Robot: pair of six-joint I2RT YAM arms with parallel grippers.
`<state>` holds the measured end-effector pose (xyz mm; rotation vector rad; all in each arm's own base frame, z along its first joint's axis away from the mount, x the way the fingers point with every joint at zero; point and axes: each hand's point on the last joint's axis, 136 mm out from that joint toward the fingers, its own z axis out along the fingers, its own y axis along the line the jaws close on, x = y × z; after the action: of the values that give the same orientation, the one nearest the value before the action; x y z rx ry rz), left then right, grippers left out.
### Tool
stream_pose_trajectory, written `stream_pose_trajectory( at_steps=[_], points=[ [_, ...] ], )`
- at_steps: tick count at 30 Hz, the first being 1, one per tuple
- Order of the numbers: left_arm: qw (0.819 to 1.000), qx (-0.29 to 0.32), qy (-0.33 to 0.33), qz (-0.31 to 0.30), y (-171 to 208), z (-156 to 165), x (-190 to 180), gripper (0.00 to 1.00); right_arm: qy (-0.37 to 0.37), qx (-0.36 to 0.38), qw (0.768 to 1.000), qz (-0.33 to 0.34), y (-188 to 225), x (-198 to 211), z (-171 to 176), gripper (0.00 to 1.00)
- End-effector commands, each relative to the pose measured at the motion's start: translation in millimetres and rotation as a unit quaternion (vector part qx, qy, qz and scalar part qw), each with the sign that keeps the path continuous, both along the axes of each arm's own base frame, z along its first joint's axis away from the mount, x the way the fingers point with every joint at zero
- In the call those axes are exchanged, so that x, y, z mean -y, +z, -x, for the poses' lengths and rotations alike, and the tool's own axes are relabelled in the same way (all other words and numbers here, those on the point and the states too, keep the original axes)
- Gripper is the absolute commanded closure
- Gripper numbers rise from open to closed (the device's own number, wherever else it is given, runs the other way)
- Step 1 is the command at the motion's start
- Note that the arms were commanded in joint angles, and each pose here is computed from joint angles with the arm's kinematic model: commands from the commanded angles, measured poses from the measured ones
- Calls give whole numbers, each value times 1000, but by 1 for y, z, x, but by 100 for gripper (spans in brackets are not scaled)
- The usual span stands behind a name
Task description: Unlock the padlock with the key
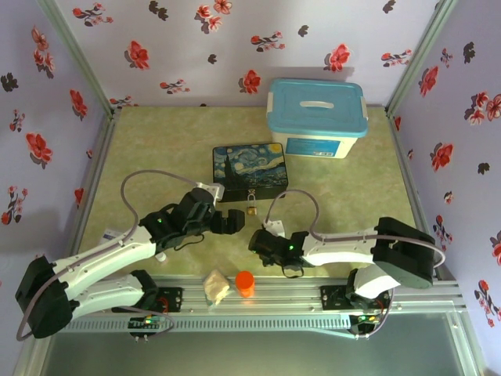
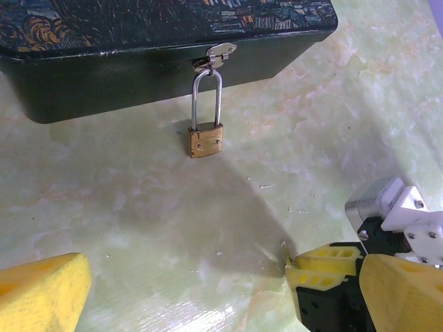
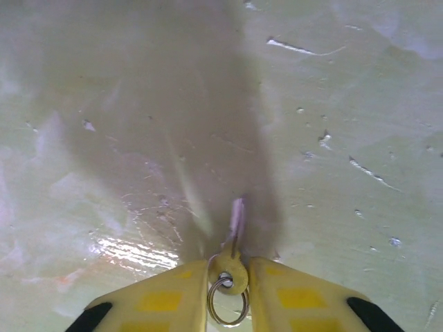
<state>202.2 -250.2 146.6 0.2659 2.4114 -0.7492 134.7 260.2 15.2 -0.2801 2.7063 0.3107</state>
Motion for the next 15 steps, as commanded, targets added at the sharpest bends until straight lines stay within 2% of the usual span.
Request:
stream_pose_trajectory(
  at_steps=[1, 6, 11, 15],
  points=[
    [1000, 10, 12, 11, 2, -3, 1, 0, -2, -20, 1000, -8, -7, 2, 12, 85],
    [1000, 16, 12, 10, 3, -5, 2, 0, -18, -15, 1000, -13, -10, 10, 11, 99],
    [1000, 23, 8, 14, 6, -8, 6, 0, -3, 3, 999, -51, 0, 6, 6, 100],
    [996, 56, -19, 70, 24, -7, 19, 1, 18, 19, 990, -138, 18, 0, -7, 100]
  ],
)
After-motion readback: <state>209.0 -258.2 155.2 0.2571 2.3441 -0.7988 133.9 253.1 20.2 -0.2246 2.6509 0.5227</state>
